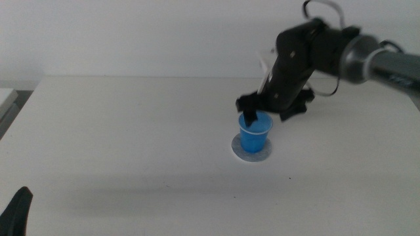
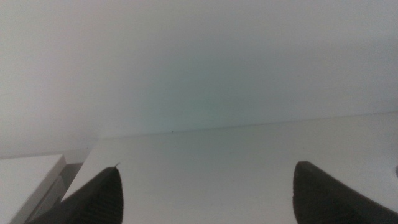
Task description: Place an empty cup on a cup mat.
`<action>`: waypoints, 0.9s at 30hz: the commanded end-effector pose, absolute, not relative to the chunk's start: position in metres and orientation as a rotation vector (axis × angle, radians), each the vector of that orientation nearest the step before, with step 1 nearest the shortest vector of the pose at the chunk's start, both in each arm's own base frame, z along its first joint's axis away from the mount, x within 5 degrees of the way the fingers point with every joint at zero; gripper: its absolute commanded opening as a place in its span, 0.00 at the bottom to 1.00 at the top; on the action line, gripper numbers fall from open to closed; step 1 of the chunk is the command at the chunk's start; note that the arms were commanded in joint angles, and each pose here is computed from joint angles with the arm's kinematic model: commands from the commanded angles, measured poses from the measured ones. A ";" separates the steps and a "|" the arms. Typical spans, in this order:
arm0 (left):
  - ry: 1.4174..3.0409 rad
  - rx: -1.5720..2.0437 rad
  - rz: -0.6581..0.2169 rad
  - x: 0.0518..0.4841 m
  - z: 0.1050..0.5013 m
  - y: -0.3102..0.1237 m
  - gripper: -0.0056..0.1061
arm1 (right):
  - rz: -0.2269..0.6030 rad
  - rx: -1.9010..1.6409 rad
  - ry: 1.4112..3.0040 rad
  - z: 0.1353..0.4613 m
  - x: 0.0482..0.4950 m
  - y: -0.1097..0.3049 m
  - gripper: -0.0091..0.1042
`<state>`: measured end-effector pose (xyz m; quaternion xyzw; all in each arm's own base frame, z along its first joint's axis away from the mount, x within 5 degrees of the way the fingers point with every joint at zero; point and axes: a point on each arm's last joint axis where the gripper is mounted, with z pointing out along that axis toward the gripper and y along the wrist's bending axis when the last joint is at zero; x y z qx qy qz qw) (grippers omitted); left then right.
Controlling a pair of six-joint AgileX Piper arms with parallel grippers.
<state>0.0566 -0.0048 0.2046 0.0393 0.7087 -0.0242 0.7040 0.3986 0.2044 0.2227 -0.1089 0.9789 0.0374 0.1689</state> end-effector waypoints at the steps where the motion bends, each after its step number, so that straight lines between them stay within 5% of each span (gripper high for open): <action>1: 1.567 0.086 -0.058 0.056 0.205 -0.005 0.89 | 0.114 -0.330 2.698 0.260 0.394 0.191 0.76; 8: 1.567 0.086 -0.058 0.056 0.205 -0.005 0.89 | 0.089 -0.270 2.473 0.388 0.346 0.113 0.78; 13: 1.567 0.086 -0.058 0.056 0.205 -0.005 0.89 | 0.005 -0.027 2.344 0.442 0.283 0.031 0.78; 18: 1.567 0.086 -0.058 0.056 0.205 -0.005 0.89 | -0.065 0.153 2.208 0.425 0.214 -0.014 0.78; 27: 1.567 0.086 -0.058 0.056 0.205 -0.005 0.89 | -0.037 0.144 1.957 0.350 0.132 -0.011 0.78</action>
